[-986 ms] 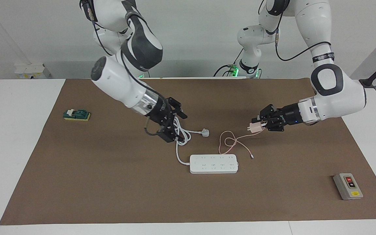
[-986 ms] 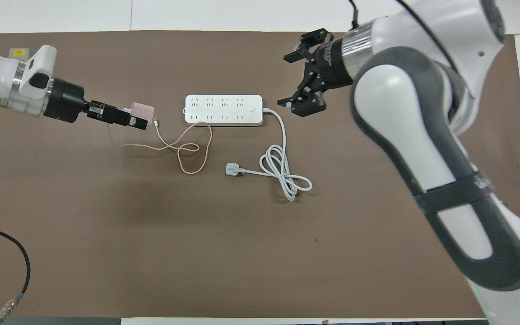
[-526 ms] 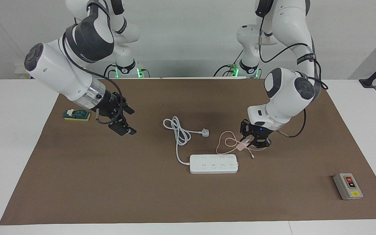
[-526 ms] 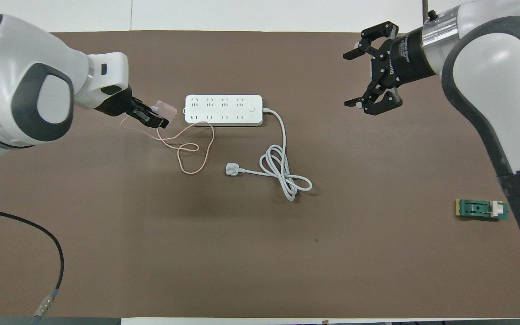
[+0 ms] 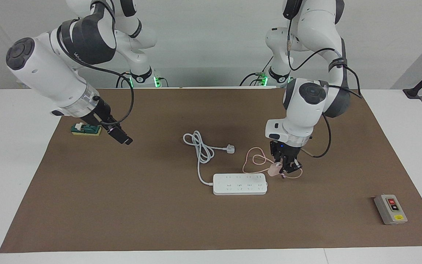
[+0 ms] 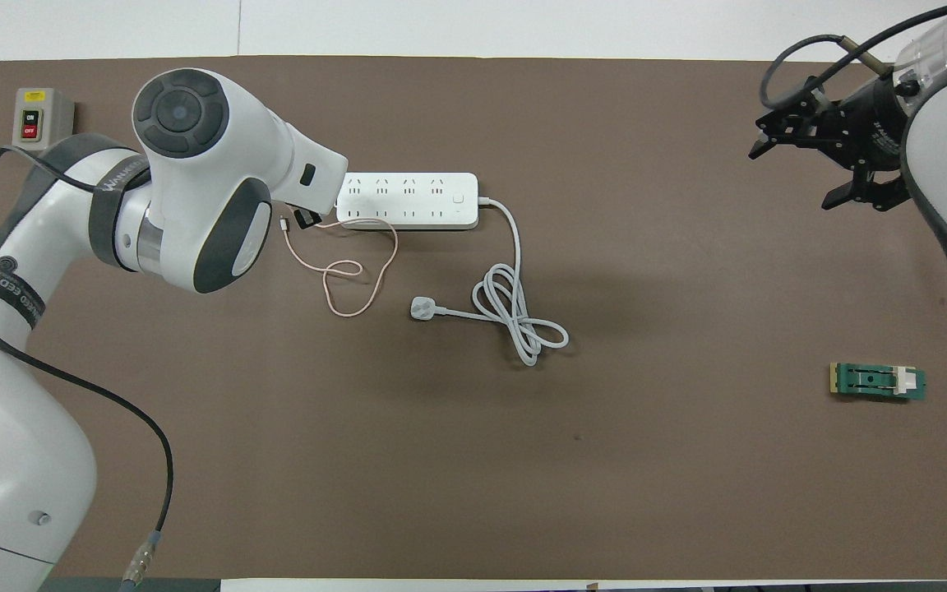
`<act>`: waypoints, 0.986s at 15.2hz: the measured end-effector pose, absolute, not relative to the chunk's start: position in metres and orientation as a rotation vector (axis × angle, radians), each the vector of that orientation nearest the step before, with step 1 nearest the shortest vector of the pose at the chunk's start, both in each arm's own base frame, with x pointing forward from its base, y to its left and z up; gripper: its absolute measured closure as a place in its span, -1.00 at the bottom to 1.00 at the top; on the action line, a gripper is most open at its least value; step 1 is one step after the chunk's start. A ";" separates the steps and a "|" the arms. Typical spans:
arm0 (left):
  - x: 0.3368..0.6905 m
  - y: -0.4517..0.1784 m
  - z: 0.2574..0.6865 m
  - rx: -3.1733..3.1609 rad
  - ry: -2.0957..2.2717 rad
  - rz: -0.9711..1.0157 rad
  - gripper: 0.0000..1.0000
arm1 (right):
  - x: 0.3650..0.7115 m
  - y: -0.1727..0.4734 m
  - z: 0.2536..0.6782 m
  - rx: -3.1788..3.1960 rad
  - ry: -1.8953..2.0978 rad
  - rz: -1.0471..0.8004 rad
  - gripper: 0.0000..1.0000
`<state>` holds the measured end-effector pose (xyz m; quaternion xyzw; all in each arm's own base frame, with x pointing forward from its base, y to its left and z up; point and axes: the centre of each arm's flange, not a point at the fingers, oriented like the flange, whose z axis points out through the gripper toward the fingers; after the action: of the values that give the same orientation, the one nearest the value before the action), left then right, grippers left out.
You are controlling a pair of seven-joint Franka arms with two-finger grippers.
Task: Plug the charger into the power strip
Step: 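Carry the charger with the left gripper while the right gripper withdraws, then align the charger prongs with a power strip socket using the left gripper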
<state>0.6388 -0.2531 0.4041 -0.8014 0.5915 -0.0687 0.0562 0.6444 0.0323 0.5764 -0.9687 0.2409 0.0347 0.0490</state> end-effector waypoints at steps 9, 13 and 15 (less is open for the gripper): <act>0.629 -0.276 0.366 -2.256 1.976 -0.145 0.37 | 0.582 -0.016 0.659 -3.140 0.008 -0.109 -1.00; 0.632 -0.280 0.369 -2.163 1.986 -0.190 0.37 | 0.538 -0.019 0.655 -3.129 0.008 -0.043 -1.00; 0.633 -0.279 0.369 -2.088 1.992 -0.187 0.37 | 0.533 -0.021 0.641 -3.127 0.013 0.005 -1.00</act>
<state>0.6329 -0.2787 0.3686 -0.7164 0.6834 -0.0642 0.1247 0.5329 -0.0211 0.6407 -1.0000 0.0040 0.0017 0.0072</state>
